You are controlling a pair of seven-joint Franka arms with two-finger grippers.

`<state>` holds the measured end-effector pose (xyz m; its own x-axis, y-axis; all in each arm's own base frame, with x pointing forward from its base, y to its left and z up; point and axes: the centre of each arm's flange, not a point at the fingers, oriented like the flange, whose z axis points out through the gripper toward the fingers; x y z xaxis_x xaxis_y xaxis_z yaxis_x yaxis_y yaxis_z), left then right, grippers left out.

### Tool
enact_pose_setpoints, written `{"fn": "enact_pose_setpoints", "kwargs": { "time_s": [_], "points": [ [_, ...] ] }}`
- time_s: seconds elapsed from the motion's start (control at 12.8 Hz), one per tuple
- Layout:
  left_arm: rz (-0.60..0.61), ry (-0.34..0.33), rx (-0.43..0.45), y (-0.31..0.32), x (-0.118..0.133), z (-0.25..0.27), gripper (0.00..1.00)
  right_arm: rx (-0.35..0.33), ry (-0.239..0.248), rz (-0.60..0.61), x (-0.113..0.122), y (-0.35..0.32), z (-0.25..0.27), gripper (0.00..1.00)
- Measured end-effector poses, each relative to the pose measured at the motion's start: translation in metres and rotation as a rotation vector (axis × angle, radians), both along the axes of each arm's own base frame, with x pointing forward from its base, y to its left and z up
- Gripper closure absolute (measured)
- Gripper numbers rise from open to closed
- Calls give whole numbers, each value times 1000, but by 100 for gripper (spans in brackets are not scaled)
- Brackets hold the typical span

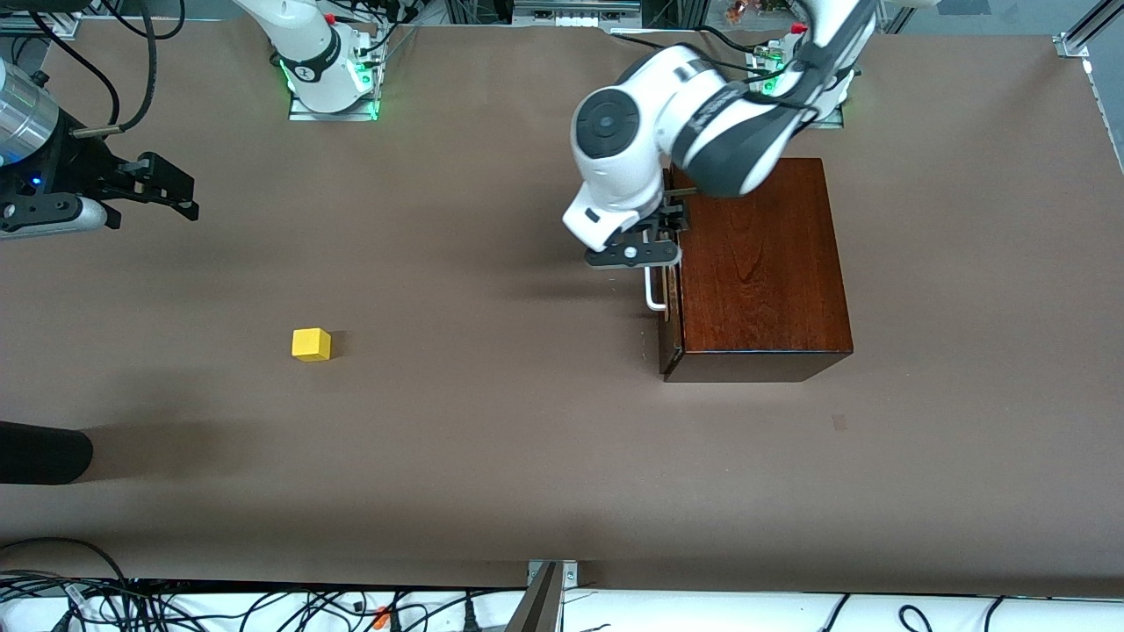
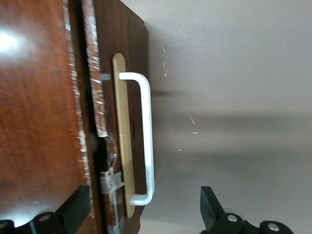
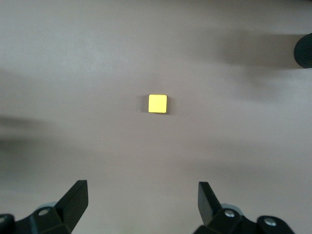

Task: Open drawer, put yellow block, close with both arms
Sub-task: 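Move the left gripper to the white drawer handle of the box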

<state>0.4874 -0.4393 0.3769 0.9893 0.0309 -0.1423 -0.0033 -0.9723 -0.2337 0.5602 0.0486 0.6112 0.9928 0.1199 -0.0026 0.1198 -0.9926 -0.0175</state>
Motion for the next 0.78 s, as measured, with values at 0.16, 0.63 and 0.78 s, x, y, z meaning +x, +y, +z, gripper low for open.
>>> {"fn": "enact_pose_setpoints", "kwargs": {
  "time_s": [0.16,0.63,0.78],
  "points": [
    [-6,8,21,-6,-3,-19,0,0,0,0,0,0,0,0],
    [-7,8,27,-8,2,-45,0,0,0,0,0,0,0,0],
    [-3,5,22,-15,-3,-56,0,0,0,0,0,0,0,0]
  ]
}}
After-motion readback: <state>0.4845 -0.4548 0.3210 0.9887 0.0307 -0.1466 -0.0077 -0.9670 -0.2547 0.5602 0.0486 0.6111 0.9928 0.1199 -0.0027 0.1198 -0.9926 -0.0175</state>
